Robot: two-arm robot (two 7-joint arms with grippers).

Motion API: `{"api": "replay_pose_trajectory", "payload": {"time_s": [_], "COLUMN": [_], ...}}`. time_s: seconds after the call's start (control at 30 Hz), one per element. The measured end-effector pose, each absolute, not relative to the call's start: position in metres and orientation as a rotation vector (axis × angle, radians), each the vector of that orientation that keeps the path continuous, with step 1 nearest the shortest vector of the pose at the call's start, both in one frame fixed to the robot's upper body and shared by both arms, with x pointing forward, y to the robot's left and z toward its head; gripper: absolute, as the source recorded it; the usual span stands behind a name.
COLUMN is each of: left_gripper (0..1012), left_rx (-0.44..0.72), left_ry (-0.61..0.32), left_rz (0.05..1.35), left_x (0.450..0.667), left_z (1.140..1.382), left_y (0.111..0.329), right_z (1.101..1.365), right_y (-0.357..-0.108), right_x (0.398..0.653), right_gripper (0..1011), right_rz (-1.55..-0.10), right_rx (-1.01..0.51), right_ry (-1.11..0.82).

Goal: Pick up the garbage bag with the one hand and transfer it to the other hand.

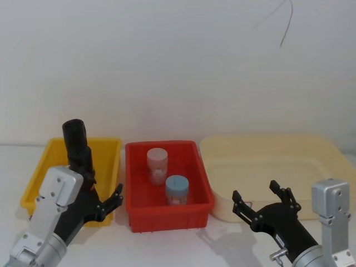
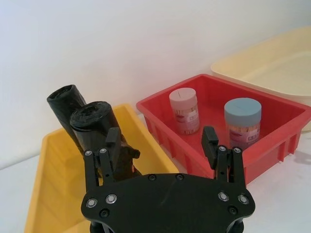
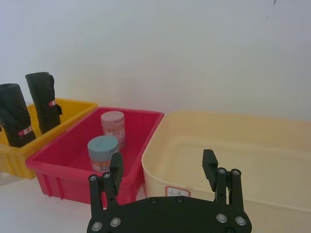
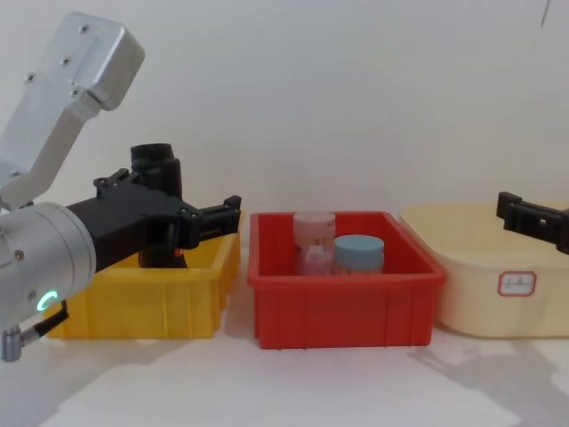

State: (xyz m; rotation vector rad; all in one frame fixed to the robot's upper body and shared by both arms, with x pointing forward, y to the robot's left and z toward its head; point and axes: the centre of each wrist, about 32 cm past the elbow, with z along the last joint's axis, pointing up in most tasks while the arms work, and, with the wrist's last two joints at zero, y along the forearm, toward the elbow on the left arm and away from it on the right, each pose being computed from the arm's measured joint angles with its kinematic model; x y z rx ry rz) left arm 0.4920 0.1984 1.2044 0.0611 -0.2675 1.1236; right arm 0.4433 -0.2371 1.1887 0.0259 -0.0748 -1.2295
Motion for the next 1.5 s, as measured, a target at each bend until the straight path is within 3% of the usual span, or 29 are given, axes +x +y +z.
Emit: {"api": "replay_pose_trajectory", "payload": {"time_s": [1.5], "left_gripper": [1001], "left_rx": [0.067], "left_ry": [-0.251], "left_rz": [1.116], "left_x": [0.4926], "left_z": [1.2021], "left_y": [0.2029], "right_z": [1.1887], "right_y": [-0.2371], "right_x": [0.4433], "right_gripper": [1000], "right_rz": [-1.229], "right_rx": [0.026], "right_ry": [-0.075]}}
